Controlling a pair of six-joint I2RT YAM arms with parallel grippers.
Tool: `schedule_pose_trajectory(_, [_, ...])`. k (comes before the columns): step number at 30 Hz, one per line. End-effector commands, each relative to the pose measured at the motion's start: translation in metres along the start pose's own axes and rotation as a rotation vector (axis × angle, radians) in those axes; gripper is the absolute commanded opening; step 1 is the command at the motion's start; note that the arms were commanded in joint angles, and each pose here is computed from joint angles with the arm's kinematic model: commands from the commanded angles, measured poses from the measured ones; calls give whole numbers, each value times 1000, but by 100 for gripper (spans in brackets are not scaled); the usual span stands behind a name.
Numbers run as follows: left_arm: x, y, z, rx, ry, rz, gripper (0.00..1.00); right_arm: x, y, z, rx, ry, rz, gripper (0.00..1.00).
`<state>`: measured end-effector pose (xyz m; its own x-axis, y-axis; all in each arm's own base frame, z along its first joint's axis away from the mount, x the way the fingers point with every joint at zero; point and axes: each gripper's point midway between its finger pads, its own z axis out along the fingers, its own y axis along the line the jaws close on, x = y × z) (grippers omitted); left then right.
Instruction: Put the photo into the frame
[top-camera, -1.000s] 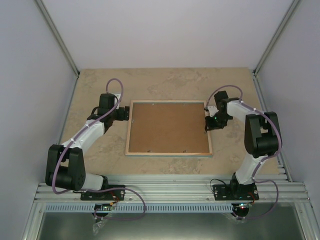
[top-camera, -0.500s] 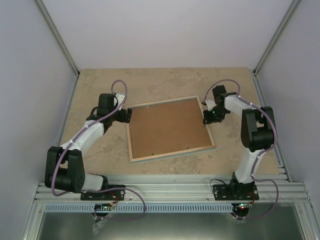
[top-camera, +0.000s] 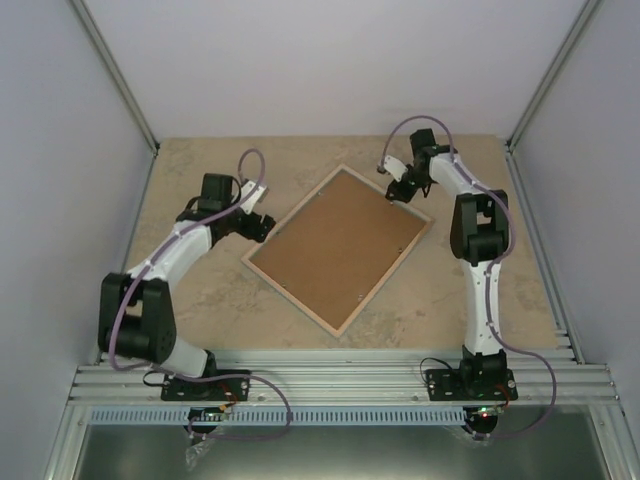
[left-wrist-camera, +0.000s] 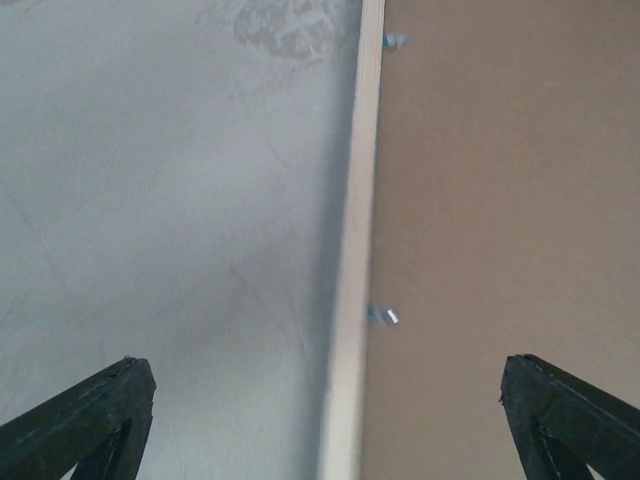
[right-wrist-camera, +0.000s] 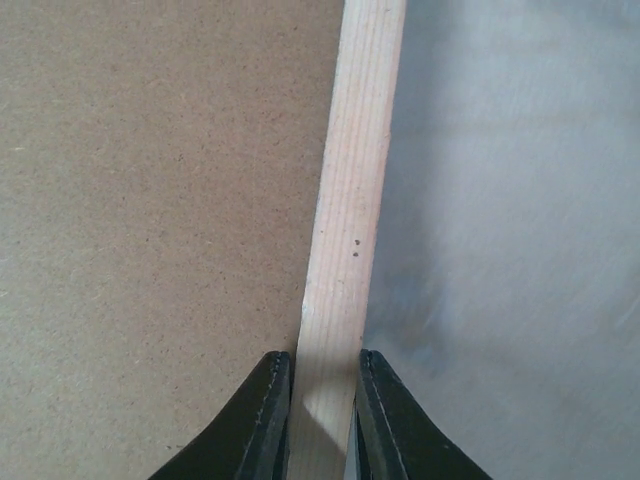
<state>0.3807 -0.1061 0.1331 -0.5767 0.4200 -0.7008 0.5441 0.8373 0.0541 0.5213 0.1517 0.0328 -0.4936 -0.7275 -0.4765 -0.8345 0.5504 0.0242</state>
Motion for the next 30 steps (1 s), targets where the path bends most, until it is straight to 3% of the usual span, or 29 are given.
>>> schedule_pose_trajectory(1, [-9,1,21,104,34,-133,96,-31,6,3,-41,-45,-321,0])
schedule_pose_trajectory(4, [-6,11,35,110,41,-232,94,-60,2,-1,57,-68,-359,3])
schedule_pose_trajectory(7, [2,10,46,124,57,-261,91,-86,-5,-27,128,-122,-312,27])
schedule_pose_trajectory(11, [24,6,59,130,102,-280,88,-94,-19,-59,207,-153,-172,46])
schedule_pose_trajectory(15, [40,3,65,124,125,-291,87,-74,-14,-57,191,-108,-13,64])
schedule_pose_trajectory(19, [49,1,68,124,135,-327,87,-58,3,-34,114,-50,114,64])
schedule_pose_trajectory(30, [58,1,71,107,153,-340,86,-21,9,20,109,93,120,61])
